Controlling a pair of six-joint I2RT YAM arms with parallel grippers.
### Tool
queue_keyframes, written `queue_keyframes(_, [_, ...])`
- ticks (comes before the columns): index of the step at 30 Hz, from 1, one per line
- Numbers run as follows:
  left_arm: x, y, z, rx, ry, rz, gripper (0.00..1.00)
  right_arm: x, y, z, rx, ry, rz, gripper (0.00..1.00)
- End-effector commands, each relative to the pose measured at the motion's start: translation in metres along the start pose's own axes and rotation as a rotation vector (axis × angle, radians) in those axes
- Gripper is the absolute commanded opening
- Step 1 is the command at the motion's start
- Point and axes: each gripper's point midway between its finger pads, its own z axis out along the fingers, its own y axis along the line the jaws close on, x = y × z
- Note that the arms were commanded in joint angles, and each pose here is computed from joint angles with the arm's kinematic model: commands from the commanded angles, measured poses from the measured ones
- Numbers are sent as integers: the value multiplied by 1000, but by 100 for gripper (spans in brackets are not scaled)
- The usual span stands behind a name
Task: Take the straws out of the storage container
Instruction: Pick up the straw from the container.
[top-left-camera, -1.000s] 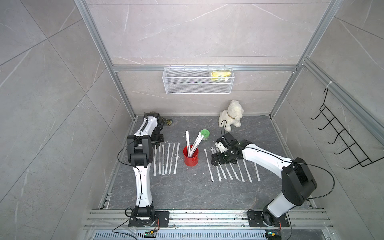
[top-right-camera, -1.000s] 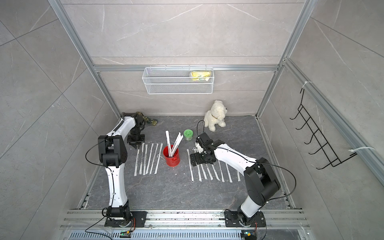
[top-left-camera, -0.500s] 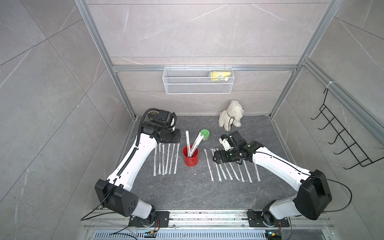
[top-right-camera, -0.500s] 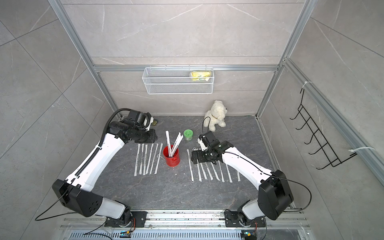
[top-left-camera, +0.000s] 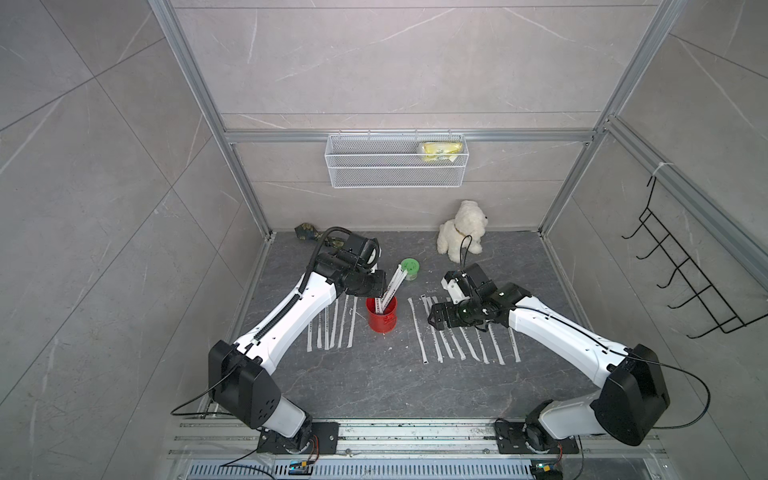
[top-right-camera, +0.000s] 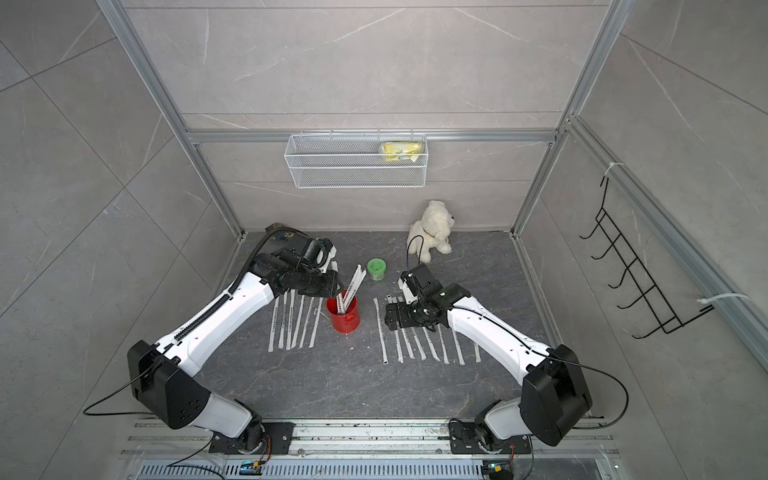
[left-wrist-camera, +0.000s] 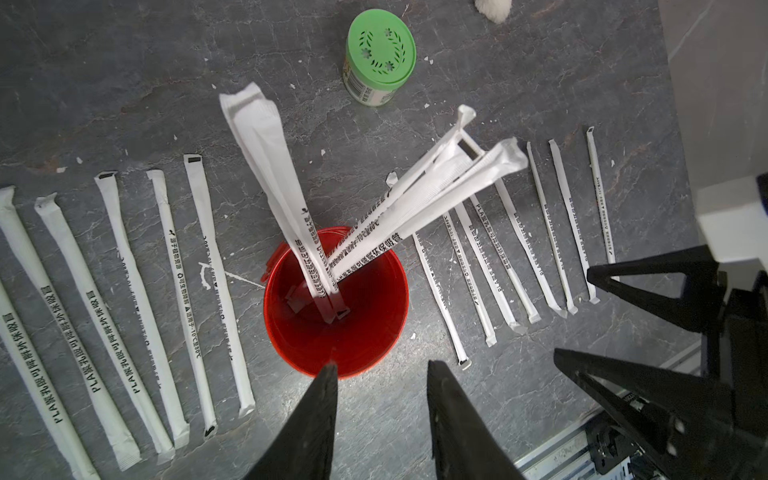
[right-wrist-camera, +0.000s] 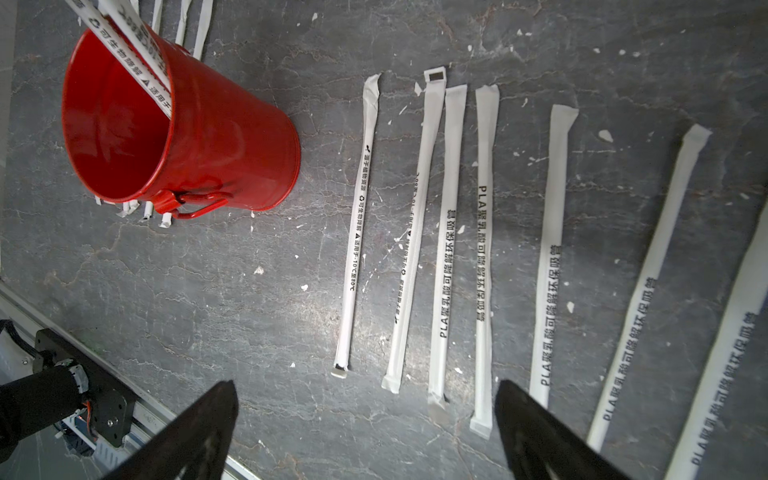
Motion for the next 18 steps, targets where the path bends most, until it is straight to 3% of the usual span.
queue_keyframes(1, [-13, -5, 8, 10, -17, 21, 37, 5, -7, 4, 25, 20, 13, 100])
queue_keyframes(18, [-33, 1, 36, -58, 19, 81, 35, 4, -12, 15, 27, 42, 15, 100])
